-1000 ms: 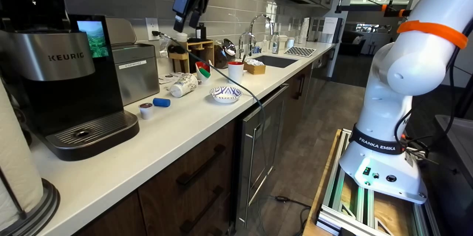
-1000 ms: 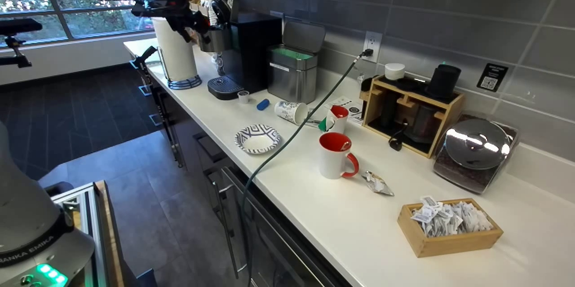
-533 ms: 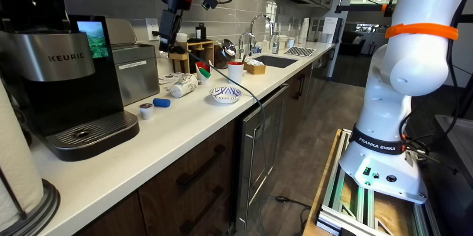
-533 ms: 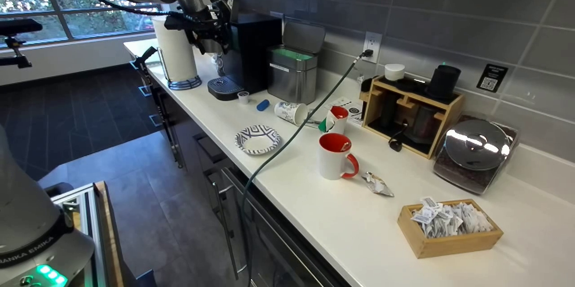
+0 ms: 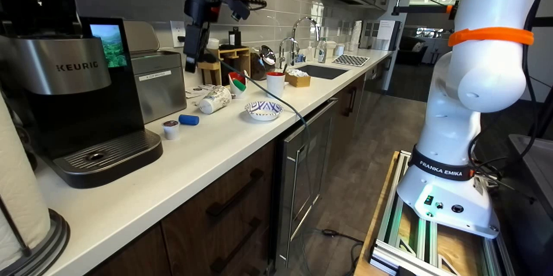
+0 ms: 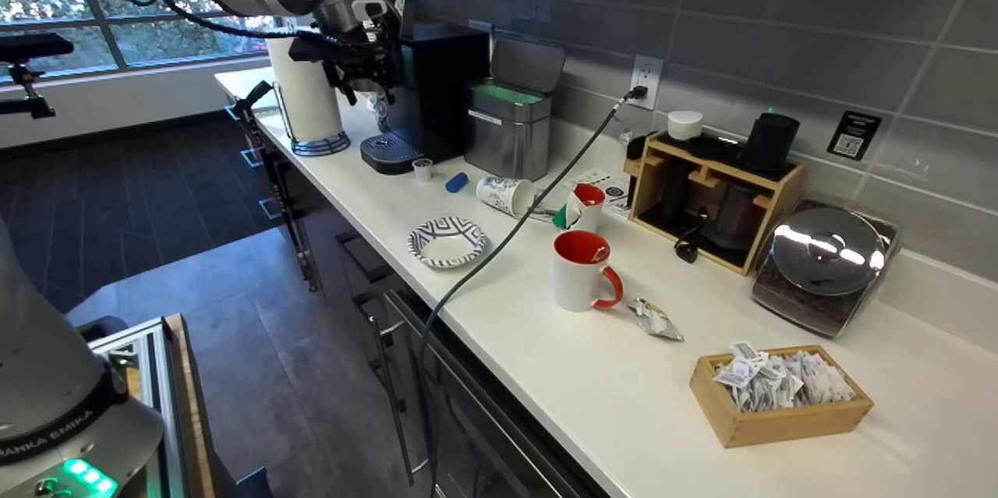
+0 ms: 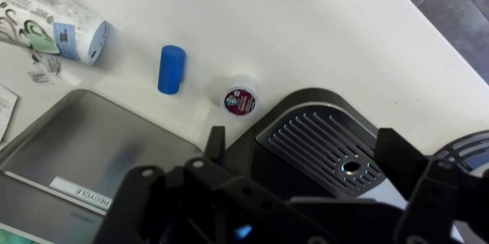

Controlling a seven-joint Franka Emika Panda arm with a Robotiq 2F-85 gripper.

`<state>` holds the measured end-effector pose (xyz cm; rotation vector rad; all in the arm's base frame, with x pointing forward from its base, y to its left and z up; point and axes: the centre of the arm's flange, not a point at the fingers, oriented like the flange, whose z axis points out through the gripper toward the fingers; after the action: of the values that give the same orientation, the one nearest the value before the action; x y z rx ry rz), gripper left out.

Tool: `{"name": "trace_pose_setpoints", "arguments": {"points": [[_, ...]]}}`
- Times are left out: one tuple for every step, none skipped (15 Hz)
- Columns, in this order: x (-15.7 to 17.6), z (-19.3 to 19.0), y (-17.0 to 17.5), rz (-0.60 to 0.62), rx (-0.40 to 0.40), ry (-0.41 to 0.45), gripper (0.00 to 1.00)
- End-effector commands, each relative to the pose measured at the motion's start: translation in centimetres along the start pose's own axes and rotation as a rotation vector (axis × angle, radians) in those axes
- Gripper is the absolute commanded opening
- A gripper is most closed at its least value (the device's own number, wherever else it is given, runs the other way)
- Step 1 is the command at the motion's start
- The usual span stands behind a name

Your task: Put the blue block and coffee pod in the black and white bowl on the left.

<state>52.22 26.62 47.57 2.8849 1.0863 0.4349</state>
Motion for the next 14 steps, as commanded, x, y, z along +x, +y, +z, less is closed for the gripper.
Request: {"name": "trace_pose_setpoints", "arguments": {"points": [[3.5,7.4,0.3,0.011,0.015,-0.155,1.00],[3.6,9.1,0.7,0.022,0.022,-0.185,1.00],[3.8,10.8,1.4,0.045,0.042,-0.206,1.00],[4.0,12.2,2.2,0.057,0.081,-0.219,1.00],[4.2,13.4,3.1,0.074,0.095,-0.232,1.00],[4.4,14.3,4.2,0.082,0.112,-0.244,1.00],[4.4,15.1,5.3,0.081,0.134,-0.251,1.00],[4.4,15.5,6.6,0.063,0.144,-0.255,1.00],[4.4,15.7,7.6,0.045,0.150,-0.261,1.00],[4.4,15.9,8.6,0.036,0.161,-0.260,1.00],[4.5,16.0,9.4,0.028,0.151,-0.261,1.00],[4.7,16.1,10.1,0.016,0.143,-0.263,1.00],[4.8,16.1,10.6,0.008,0.143,-0.265,1.00],[4.9,16.1,10.8,-0.001,0.150,-0.280,1.00]]}}
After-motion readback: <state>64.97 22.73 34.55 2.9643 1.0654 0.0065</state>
